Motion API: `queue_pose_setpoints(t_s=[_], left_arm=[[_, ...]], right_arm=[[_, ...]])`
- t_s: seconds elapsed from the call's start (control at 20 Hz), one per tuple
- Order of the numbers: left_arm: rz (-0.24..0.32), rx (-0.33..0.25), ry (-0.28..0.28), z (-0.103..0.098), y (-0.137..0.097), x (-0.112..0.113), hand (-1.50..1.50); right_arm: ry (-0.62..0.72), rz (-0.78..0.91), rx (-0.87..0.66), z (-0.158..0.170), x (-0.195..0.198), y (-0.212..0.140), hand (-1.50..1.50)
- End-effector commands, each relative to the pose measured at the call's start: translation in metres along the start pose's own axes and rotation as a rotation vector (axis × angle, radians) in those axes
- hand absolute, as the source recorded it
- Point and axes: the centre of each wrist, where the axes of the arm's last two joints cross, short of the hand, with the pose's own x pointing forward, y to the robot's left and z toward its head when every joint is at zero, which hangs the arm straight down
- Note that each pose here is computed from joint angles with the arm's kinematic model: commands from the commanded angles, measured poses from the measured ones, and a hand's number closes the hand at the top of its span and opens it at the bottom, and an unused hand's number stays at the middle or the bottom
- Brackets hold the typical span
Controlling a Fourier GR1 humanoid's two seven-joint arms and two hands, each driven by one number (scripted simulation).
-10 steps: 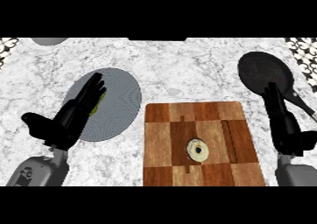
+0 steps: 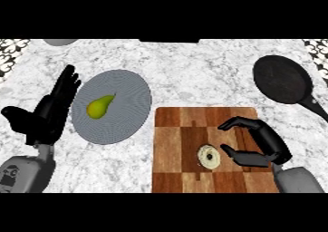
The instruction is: Pick the cupcake from the cutting board and place it in the pan
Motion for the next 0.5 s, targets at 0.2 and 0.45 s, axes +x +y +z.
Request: queue_pose_setpoints(t_s=[0.2,0.45], left_arm=[[-0.018,0.093,-0.003,0.012,0.017,-0.022,0.0],[-0.033,0.076,0.023,-0.005,0.015,-0.011,0.0]], right_arm=[[-0.195,0.322,-0.056,0.046,0.028,-0.068,-1.5],[-0.11,0.49,0.11,0.031,0.095,-0.114,-1.5]])
